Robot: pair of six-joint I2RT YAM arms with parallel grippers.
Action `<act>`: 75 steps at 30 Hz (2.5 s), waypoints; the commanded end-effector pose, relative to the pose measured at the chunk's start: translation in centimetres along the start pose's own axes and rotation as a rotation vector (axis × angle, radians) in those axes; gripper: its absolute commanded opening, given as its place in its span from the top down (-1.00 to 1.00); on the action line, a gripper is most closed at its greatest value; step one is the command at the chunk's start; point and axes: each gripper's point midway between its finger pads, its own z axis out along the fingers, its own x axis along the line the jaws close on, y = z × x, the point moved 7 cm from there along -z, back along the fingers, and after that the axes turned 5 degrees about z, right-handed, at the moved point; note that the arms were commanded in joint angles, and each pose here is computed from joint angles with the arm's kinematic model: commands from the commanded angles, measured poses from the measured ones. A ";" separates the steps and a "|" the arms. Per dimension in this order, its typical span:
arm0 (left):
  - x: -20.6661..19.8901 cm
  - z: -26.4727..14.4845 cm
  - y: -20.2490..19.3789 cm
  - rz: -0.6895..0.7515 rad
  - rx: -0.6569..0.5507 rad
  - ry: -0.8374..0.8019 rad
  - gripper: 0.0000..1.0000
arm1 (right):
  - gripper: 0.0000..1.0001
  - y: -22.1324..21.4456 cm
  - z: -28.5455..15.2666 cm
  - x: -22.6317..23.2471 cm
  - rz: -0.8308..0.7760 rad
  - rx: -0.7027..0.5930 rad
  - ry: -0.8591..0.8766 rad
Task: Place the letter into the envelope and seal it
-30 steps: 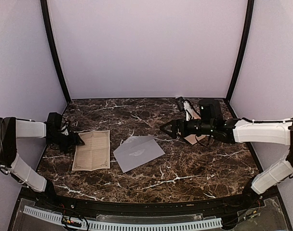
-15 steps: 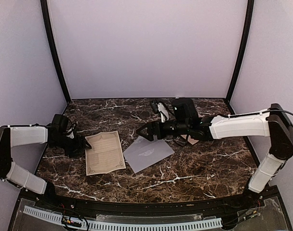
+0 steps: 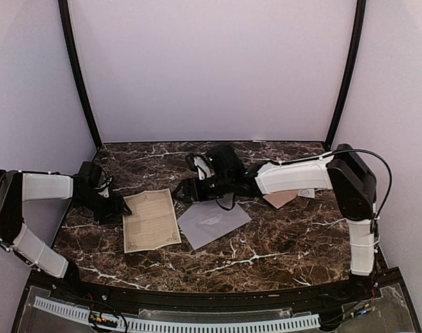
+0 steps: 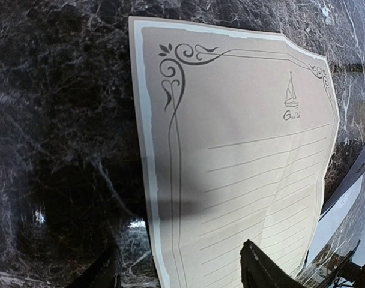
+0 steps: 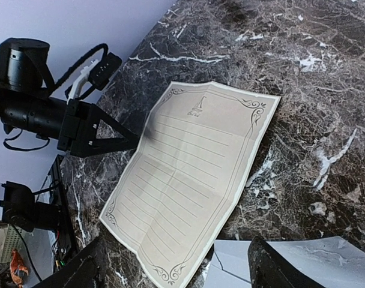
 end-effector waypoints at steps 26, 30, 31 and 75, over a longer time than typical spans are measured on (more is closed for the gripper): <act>-0.1 1.9 1.9 0.043 0.028 -0.008 -0.14 | -0.29 0.4 10.0 -5.2 0.131 0.121 -0.090; -0.1 2.0 2.0 0.041 0.030 -0.011 -0.13 | -0.26 0.2 10.8 -5.9 0.146 0.127 -0.080; -0.1 2.0 1.9 0.041 0.031 -0.011 -0.13 | -0.24 0.1 11.0 -6.0 0.149 0.130 -0.075; -0.1 2.6 1.7 0.035 0.057 -0.029 -0.06 | 0.66 2.6 8.8 -2.9 0.176 0.064 0.292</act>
